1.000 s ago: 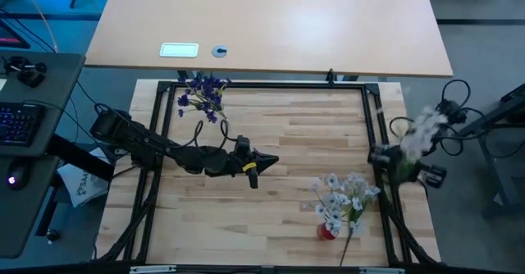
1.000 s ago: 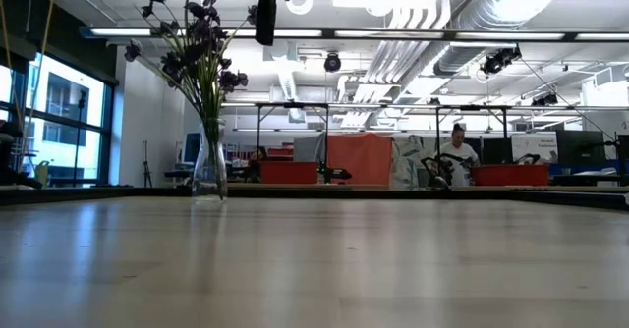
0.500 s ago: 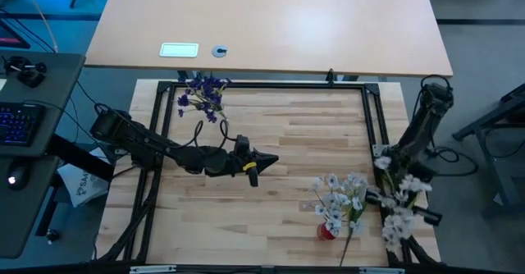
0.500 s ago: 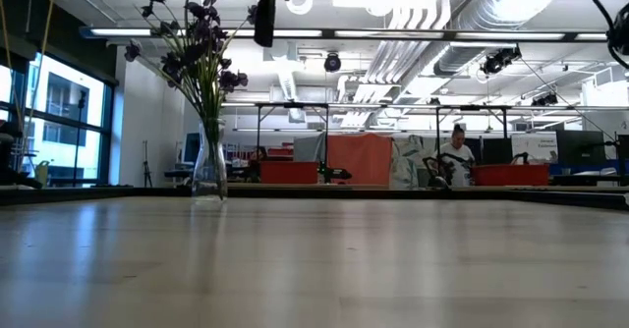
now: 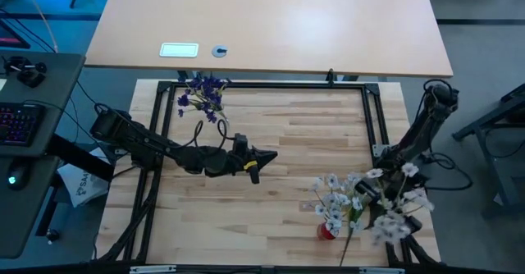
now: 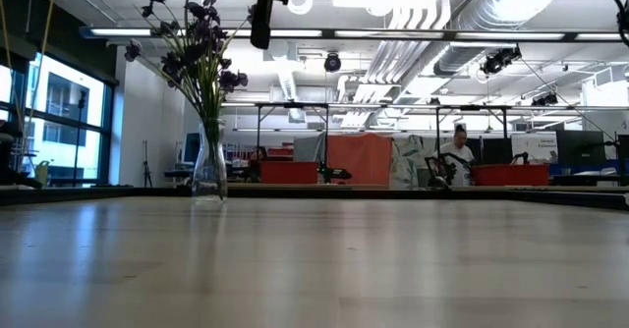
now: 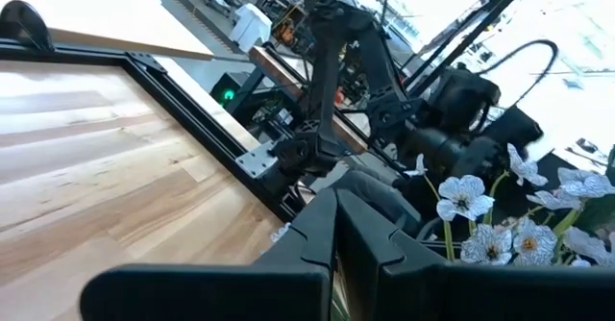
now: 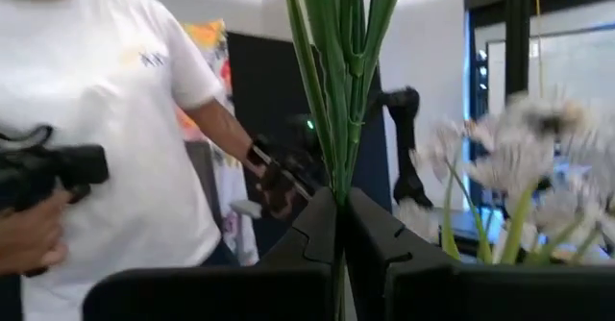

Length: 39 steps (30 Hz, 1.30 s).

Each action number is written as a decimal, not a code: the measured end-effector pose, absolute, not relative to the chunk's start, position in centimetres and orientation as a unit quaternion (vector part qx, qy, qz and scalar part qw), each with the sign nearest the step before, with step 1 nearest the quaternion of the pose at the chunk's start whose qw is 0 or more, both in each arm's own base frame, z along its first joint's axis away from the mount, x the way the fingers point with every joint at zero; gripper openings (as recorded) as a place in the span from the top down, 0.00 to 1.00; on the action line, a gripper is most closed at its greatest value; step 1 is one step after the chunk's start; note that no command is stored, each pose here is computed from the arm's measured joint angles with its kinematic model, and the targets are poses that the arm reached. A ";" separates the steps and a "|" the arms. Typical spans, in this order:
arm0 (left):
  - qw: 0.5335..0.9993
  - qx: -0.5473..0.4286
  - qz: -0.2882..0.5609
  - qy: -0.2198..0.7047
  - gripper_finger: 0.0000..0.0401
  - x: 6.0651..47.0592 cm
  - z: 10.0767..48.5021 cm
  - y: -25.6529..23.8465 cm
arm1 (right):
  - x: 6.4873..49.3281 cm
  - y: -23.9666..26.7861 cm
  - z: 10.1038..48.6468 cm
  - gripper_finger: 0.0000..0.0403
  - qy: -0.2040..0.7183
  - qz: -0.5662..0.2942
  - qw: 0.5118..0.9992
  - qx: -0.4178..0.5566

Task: Sort flowers into vase by color
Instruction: Put the top white flowers into the red vase

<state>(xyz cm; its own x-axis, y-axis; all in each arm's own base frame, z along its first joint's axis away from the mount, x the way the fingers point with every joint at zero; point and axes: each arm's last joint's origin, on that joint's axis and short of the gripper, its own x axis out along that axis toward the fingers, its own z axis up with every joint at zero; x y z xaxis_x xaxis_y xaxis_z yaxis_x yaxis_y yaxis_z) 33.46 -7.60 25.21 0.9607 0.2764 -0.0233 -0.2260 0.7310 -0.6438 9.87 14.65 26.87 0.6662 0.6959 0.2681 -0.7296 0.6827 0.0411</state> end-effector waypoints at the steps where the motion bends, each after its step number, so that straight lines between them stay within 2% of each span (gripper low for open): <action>1: 0.930 -0.341 0.135 -0.037 1.00 33.5 25.2 -7.6 | 10.2 14.7 26.6 1.00 -0.110 0.387 0.913 0.068; 6: 0.930 -0.341 0.135 -0.037 1.00 33.5 25.2 -7.6 | 11.9 14.9 25.7 1.00 -0.091 0.358 0.928 0.057; 23: 0.931 -0.336 0.139 -0.025 1.00 33.4 24.9 -7.6 | 14.8 15.6 23.9 1.00 -0.087 0.354 0.929 0.069; 39: 0.931 -0.340 0.130 -0.021 1.00 33.5 24.9 -7.7 | 15.4 15.8 22.5 1.00 -0.022 0.351 0.932 0.089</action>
<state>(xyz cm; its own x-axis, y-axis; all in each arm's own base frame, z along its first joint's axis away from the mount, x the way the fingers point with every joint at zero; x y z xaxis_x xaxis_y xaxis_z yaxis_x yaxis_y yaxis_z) 33.46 -7.65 24.93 0.9654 0.2561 -0.0490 -0.2275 0.7353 -0.6385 15.38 15.80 22.52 0.7532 0.6495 0.1042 -0.6575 0.7384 0.1498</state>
